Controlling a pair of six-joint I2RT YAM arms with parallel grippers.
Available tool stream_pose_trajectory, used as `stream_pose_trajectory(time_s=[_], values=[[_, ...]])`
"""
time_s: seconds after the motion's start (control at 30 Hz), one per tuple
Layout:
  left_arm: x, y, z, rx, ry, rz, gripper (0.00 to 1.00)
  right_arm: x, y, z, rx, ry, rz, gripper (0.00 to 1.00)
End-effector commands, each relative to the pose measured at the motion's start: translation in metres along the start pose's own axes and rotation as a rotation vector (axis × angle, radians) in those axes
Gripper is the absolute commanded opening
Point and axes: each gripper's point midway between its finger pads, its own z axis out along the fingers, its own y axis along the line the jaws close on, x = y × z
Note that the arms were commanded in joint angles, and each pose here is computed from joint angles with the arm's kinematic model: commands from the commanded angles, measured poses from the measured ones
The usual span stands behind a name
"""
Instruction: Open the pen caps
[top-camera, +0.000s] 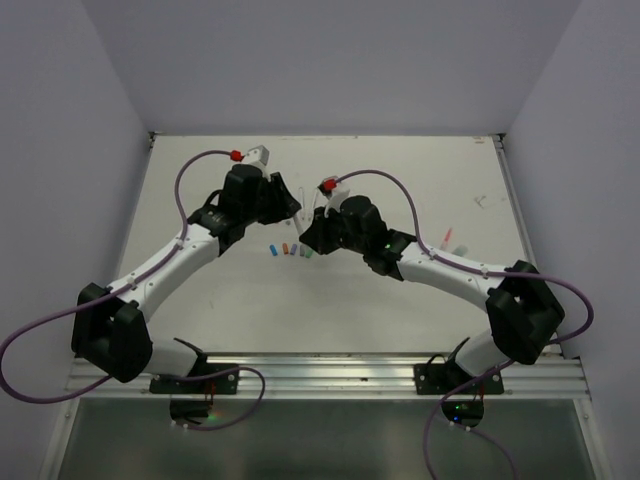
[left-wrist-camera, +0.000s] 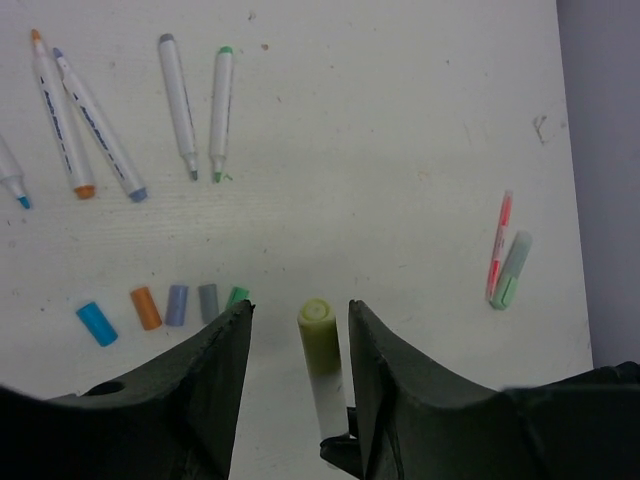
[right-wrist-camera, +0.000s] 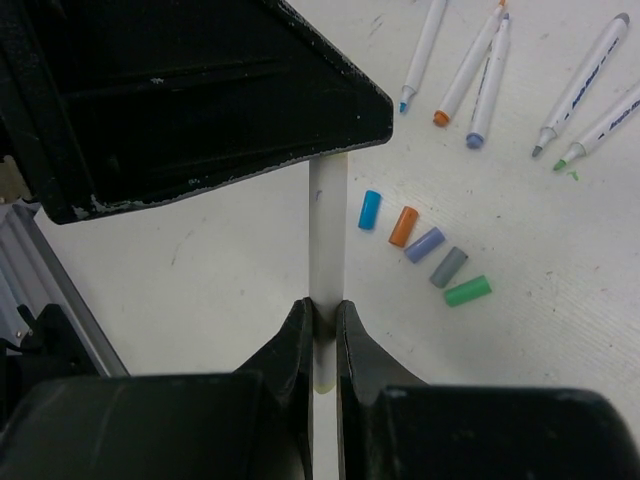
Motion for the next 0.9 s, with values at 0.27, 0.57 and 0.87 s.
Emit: stream_pose_trajectory(time_s=[0.27, 0.57, 0.87], values=[[-0.017, -0.022, -0.003, 0.056, -0.058, -0.026, 0.11, -0.02, 0.021, -0.004, -0.064, -0.064, -0.022, 0.0], [-0.021, -0.026, -0.013, 0.078, -0.077, -0.04, 0.0, -0.018, 0.026, -0.003, -0.091, -0.065, 0.006, 0.41], [-0.022, -0.03, -0.021, 0.102, -0.085, -0.042, 0.0, -0.028, 0.024, 0.008, -0.076, -0.081, -0.006, 0.43]])
